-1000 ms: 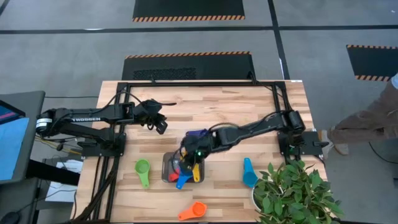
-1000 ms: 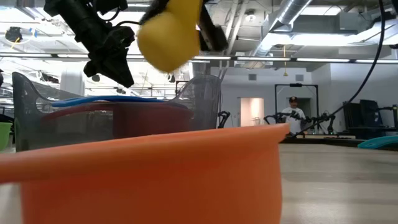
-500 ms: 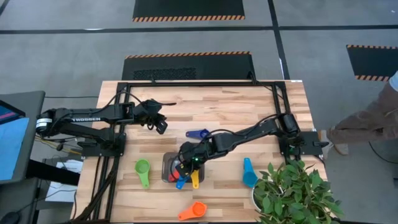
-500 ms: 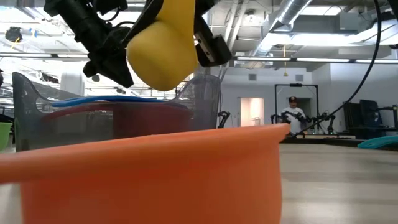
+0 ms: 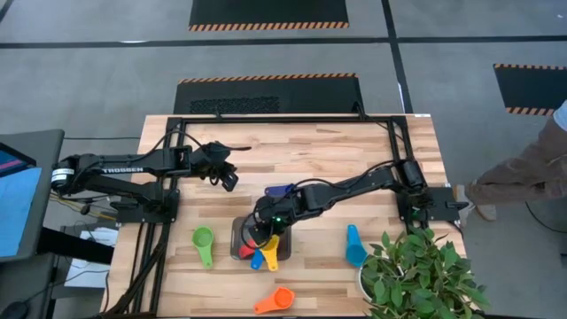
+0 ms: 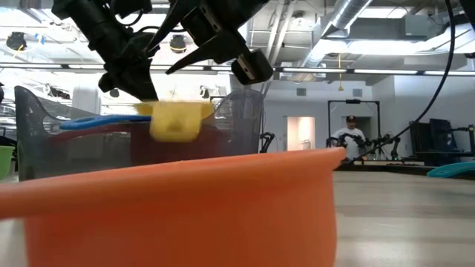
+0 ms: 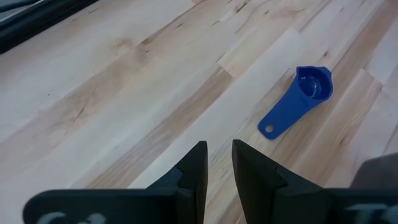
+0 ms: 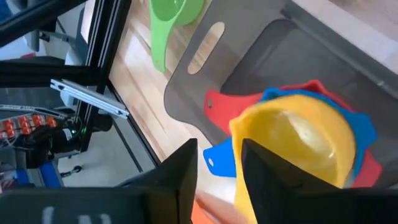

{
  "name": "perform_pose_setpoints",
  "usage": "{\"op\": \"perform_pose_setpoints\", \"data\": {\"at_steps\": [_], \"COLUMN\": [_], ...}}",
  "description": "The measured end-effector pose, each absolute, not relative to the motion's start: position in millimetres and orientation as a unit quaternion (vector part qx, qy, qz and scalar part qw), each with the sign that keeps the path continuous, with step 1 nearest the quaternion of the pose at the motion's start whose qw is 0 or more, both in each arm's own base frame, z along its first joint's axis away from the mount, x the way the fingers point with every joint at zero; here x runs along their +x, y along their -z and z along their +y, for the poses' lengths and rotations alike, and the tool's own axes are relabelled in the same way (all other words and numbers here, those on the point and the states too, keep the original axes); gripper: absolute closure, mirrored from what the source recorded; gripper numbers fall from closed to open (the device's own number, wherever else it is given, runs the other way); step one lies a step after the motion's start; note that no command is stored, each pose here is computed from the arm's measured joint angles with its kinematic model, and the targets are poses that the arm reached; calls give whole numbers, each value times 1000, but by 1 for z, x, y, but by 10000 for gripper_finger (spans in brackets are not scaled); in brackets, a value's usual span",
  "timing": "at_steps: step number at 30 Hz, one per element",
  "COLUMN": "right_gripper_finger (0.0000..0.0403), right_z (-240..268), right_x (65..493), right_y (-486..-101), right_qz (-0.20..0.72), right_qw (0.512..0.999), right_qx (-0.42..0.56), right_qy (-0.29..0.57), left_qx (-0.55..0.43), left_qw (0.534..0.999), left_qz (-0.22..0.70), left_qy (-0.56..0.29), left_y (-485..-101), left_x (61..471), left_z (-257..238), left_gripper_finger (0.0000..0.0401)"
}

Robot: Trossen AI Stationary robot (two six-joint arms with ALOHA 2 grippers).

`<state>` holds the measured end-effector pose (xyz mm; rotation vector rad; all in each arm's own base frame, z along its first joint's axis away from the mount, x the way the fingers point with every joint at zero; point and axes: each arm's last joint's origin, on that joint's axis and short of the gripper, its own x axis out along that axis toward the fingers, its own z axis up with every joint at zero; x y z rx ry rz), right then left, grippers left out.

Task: Nest measuring cups in basket
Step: Stack the yellow measuring cup on top of the blue measuring cup in the bin, then adjust the stacked measuring cups in the bin

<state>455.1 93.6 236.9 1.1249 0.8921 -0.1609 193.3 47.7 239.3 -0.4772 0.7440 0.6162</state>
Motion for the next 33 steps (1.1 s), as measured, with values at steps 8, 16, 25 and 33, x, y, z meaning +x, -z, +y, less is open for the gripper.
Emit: {"op": "perform_pose_setpoints", "data": {"at_steps": [8, 16, 25, 33], "right_gripper_finger": [253, 278, 284, 284], "right_z": [81, 25, -4, -28], "right_x": [461, 465, 446, 433], "right_y": [-243, -274, -323, -341], "right_qz": [385, 305, 251, 232], "right_qw": [763, 830, 887, 902], "right_qx": [518, 466, 375, 353], "right_qy": [48, 9, -93, -87], "left_qx": [-227, -238, -316, -370], "left_qw": [858, 857, 829, 823], "left_qz": [355, 368, 389, 376], "left_qy": [-294, -271, -250, -209], "left_y": [-239, -239, -236, -237], "left_x": [193, 191, 188, 196], "left_z": [48, 46, 41, 24], "left_gripper_finger": [340, 340, 340, 340]}}
